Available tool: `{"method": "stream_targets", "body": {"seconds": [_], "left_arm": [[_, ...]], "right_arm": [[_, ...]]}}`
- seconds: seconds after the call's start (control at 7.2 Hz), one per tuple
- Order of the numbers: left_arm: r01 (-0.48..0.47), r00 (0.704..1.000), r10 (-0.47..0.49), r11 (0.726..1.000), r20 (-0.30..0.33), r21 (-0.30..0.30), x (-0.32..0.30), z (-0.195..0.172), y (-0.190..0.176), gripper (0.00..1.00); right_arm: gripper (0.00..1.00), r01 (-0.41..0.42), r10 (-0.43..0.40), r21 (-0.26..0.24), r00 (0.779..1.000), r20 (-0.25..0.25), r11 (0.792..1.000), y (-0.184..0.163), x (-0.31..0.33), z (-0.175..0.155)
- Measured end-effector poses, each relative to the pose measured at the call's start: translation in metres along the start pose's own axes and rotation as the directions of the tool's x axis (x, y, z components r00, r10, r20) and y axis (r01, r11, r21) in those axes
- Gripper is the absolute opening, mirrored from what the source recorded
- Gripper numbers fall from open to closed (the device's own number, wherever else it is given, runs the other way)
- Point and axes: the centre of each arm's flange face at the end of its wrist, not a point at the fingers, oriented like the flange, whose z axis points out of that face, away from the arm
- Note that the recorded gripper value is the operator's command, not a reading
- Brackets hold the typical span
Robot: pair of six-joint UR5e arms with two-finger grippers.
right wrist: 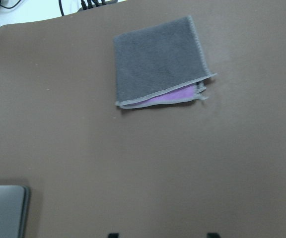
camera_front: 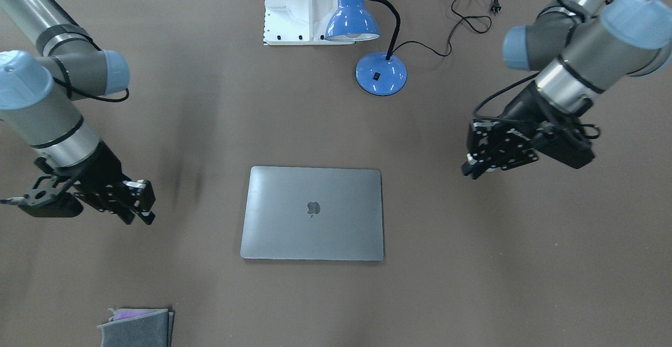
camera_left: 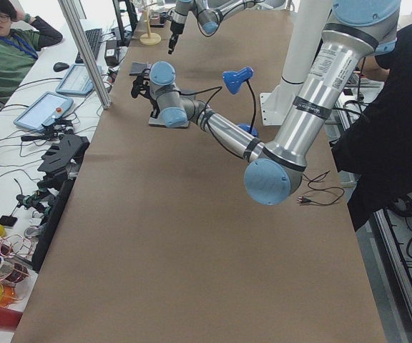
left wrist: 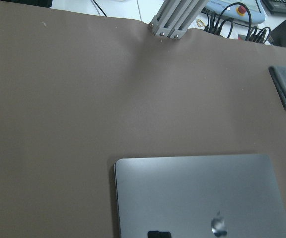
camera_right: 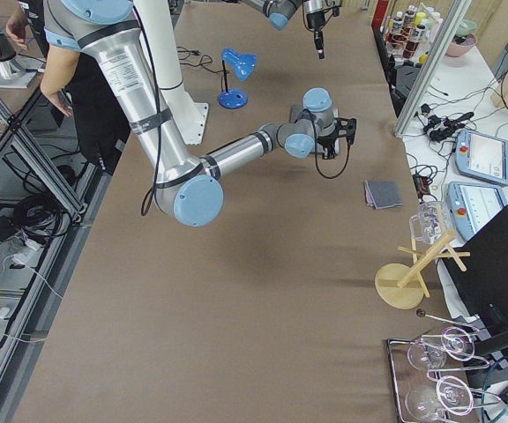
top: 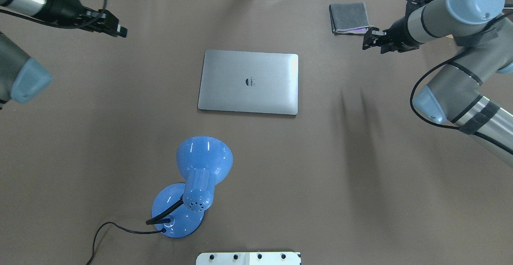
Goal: Close laptop
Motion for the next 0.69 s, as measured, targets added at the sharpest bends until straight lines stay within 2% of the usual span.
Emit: {"method": "stream_targets", "body": {"seconds": [0.28, 0.42, 0.69], "left_arm": [[-0.099, 0.992, 0.104, 0.993, 0.073, -0.069, -0.080, -0.047, 0.012, 0.99], [-0.142, 0.982, 0.154, 0.984, 0.112, -0.106, -0.122, -0.064, 0.027, 0.99], [-0.206, 0.951, 0.241, 0.960, 0.194, -0.188, -0.201, -0.111, 0.052, 0.99]], "right_arm": [[1.00, 0.096, -0.097, -0.033, 0.994, -0.054, 0.995, 0.004, 0.124, -0.040], [1.00, 0.143, -0.148, -0.056, 0.985, -0.084, 0.988, 0.019, 0.191, -0.063], [1.00, 0.169, -0.186, -0.119, 0.972, -0.146, 0.978, 0.055, 0.293, -0.095]]}}
